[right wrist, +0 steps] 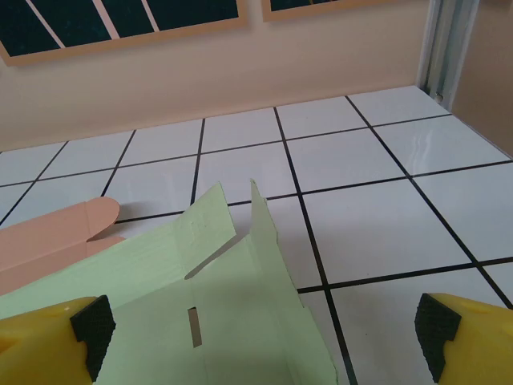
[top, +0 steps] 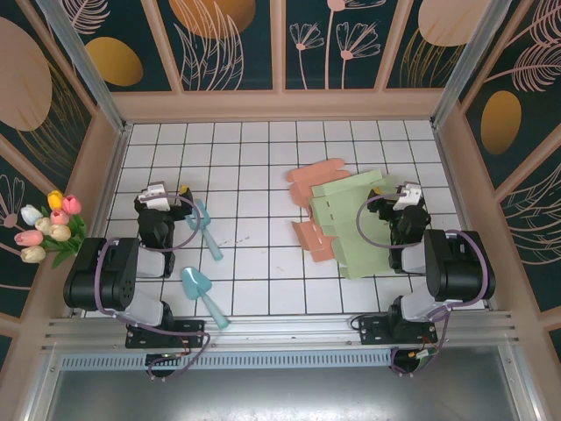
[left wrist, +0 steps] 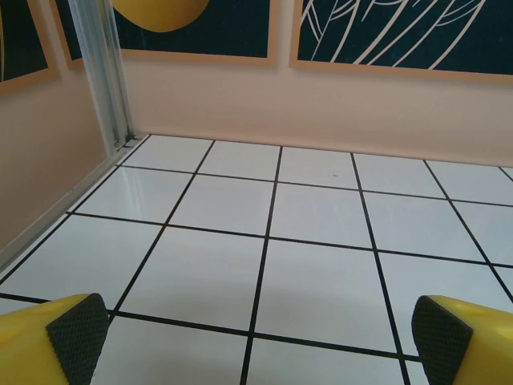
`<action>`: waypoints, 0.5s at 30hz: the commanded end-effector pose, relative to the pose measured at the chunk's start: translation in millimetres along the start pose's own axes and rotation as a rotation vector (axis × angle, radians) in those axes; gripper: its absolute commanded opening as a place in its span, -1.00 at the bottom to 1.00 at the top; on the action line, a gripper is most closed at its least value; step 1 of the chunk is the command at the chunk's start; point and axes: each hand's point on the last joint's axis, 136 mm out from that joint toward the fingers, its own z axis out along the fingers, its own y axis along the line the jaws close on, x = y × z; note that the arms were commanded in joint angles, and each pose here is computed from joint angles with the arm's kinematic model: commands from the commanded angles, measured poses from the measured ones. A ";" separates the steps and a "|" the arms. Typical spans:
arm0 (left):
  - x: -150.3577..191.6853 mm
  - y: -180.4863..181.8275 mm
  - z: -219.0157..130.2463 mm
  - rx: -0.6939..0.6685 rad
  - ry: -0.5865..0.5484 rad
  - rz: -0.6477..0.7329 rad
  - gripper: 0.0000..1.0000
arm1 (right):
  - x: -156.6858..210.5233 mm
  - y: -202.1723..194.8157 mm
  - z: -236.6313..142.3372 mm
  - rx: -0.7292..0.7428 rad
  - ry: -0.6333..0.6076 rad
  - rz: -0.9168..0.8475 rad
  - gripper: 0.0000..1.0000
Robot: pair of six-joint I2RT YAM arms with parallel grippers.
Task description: Fold the paper box
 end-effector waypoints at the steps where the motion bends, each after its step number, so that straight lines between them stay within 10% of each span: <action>1: -6.9 -1.6 1.8 0.012 -0.020 0.006 0.98 | -8.0 3.9 3.7 -0.019 -0.023 -0.014 0.98; 15: -6.6 -1.2 2.1 0.012 -0.018 0.006 0.97 | -8.0 3.7 3.8 -0.021 -0.023 -0.012 0.98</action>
